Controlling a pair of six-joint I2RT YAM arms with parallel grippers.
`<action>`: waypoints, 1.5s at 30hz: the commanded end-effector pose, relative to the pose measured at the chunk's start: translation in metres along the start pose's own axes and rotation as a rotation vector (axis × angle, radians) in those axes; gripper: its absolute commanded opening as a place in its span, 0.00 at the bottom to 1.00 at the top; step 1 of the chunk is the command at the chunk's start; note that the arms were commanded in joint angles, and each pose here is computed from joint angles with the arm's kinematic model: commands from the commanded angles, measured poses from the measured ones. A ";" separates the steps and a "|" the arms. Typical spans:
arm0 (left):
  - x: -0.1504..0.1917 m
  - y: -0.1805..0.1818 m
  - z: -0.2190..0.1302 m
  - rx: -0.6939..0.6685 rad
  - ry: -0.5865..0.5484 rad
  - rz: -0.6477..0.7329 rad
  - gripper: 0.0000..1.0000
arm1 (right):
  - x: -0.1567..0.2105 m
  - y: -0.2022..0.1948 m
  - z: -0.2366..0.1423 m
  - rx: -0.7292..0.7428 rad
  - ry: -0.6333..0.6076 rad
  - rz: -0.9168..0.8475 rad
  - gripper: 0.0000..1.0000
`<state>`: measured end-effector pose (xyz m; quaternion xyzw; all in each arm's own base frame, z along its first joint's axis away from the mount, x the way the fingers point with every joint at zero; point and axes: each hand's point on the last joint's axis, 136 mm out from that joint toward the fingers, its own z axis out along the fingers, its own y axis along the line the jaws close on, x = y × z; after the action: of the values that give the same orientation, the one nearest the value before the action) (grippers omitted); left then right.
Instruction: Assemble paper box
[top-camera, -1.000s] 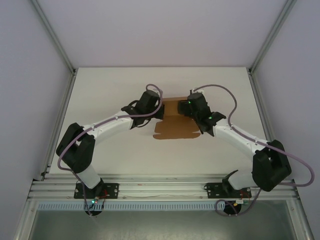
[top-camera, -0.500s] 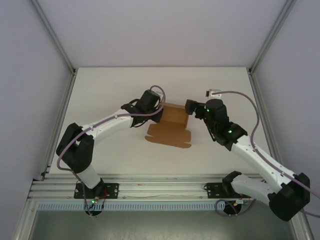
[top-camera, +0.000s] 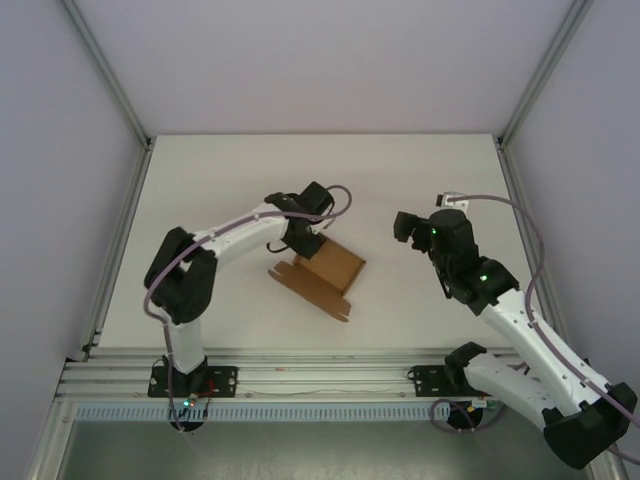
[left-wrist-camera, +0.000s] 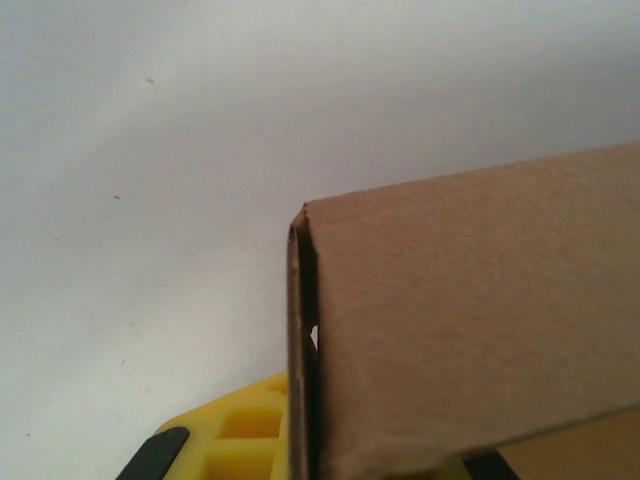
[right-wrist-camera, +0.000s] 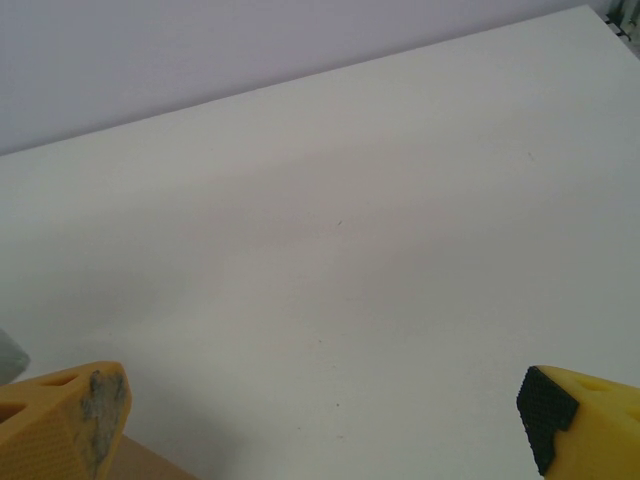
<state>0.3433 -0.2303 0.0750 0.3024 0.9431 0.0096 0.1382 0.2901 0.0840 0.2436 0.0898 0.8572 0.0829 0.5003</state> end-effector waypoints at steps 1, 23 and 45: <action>0.011 0.008 0.020 -0.131 0.138 0.086 0.00 | 0.009 -0.013 0.002 0.051 0.019 -0.010 1.00; -0.055 0.000 0.079 -0.442 0.089 0.458 0.15 | 0.013 -0.023 0.010 0.088 0.037 0.017 1.00; -0.114 0.015 -0.092 -0.260 -0.323 0.203 1.00 | -0.004 -0.027 -0.011 0.060 -0.002 -0.002 1.00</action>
<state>0.3950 -0.2866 0.1468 0.4548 0.8420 0.1299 0.2593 0.2830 0.0593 0.2296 0.1076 0.8668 0.0527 0.4840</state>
